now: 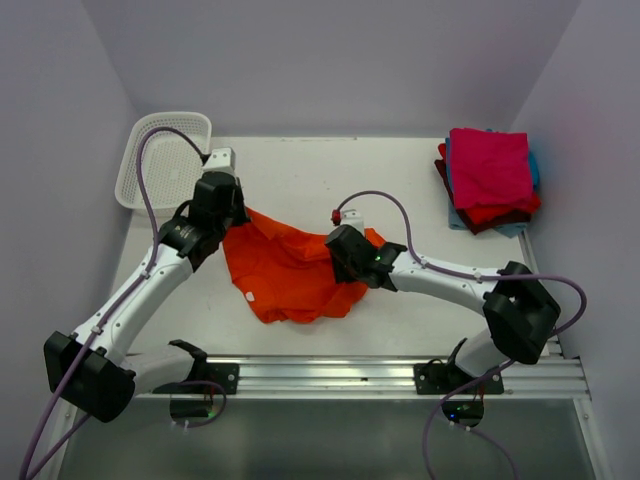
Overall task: Fold and stack the t-shirts
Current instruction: Flatten the tshirt out
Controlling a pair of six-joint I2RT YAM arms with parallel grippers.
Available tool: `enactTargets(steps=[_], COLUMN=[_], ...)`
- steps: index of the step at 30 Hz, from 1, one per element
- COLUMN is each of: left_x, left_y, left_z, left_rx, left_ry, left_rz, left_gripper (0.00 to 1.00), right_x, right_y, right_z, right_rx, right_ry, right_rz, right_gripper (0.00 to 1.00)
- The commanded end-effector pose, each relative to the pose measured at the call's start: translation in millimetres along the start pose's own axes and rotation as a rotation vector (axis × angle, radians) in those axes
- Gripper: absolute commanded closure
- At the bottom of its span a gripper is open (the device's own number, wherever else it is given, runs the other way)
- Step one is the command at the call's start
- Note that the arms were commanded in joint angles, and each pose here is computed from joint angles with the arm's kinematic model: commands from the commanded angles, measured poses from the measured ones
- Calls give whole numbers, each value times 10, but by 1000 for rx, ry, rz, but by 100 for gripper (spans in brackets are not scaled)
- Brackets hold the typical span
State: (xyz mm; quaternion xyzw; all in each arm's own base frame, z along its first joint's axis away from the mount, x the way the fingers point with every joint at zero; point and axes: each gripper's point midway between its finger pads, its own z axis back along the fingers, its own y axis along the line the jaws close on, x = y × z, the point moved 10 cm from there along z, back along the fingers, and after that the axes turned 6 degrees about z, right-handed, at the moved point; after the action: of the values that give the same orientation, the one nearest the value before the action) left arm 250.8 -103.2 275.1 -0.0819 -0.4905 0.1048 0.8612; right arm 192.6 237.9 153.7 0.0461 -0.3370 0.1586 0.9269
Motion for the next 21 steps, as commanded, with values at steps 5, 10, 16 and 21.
enactTargets(steps=[5, 10, 16, 21], left_x=[68, 57, 55, 63], left_y=[1, 13, 3, 14], left_z=[36, 42, 31, 55], left_rx=[-19, -12, -19, -15], left_ry=[-41, -38, -38, -43], left_rz=[19, 18, 21, 21], left_gripper=[100, 100, 100, 100], right_x=[215, 355, 482, 458], right_y=[-21, 61, 161, 202], right_z=[78, 161, 109, -57], right_rx=[-40, 42, 59, 12], right_ry=[-80, -123, -94, -38], right_rz=[2, 15, 69, 78], right_gripper=[55, 57, 55, 50])
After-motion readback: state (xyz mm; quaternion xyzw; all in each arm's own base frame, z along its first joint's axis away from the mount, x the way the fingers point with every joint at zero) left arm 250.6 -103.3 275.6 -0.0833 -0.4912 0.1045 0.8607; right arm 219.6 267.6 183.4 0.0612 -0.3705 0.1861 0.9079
